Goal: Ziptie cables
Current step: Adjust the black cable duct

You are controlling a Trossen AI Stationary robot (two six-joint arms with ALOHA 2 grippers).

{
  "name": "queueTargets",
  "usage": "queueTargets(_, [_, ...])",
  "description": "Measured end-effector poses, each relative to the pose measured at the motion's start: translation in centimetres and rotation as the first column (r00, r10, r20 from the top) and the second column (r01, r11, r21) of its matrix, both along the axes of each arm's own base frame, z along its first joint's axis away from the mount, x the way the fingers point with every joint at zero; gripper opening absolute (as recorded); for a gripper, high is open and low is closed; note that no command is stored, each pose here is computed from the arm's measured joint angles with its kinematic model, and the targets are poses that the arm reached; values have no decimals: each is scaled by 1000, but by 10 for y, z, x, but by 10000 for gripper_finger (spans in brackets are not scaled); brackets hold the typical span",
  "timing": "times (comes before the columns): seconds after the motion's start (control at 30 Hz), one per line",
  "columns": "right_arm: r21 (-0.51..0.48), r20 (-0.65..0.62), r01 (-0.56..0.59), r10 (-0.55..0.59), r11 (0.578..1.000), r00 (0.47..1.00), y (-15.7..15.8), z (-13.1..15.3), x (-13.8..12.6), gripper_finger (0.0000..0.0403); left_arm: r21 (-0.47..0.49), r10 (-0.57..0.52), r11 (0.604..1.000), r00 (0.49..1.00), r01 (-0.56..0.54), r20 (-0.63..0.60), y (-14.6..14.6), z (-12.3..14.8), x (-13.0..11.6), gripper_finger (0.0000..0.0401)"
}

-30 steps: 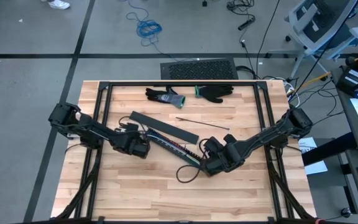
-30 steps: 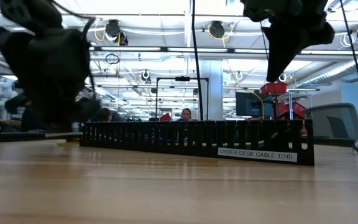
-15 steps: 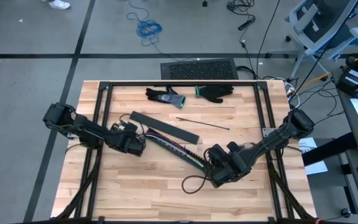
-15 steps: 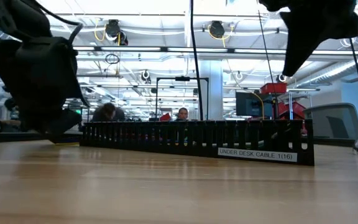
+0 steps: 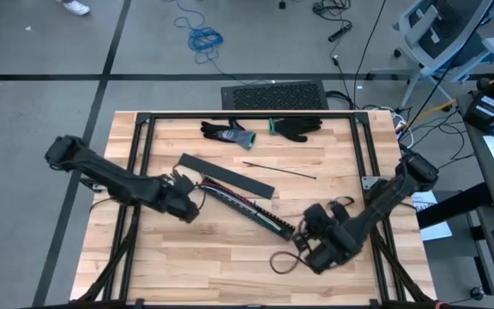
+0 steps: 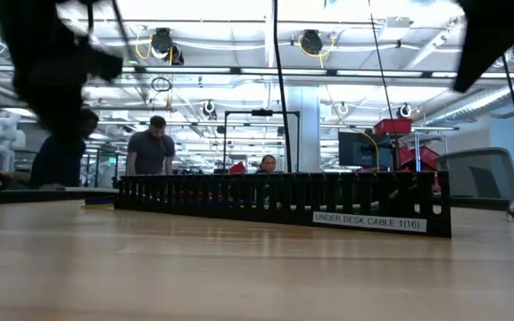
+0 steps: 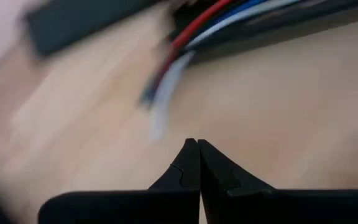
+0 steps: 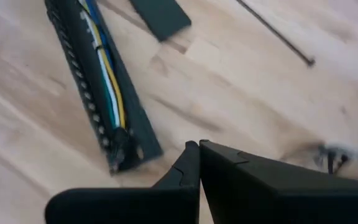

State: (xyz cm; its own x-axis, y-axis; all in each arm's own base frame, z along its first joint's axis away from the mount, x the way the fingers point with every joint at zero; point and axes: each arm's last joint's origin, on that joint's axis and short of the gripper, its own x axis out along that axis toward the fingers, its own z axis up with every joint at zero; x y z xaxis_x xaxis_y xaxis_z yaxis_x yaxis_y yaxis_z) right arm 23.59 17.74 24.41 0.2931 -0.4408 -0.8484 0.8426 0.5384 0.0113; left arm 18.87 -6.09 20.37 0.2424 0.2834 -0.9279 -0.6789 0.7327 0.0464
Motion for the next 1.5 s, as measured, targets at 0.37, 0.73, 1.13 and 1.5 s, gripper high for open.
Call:
queueTargets(0.37, [312,294,-41,-56,949,954,50,-13,-4,0,290,-441,889,834,355,332,25,64,-23,0])
queueTargets(0.73, [231,383,100,-185,968,905,-35,-30,63,46,220,-555,832,763,509,331,90,47,-9,0])
queueTargets(1.13, [244,516,-31,-103,969,850,-10,-12,58,69,85,-688,722,700,686,194,150,-8,58,14])
queueTargets(1.5, [240,500,121,-229,963,835,7,-12,16,1,-36,-743,657,654,753,143,155,-38,97,1])
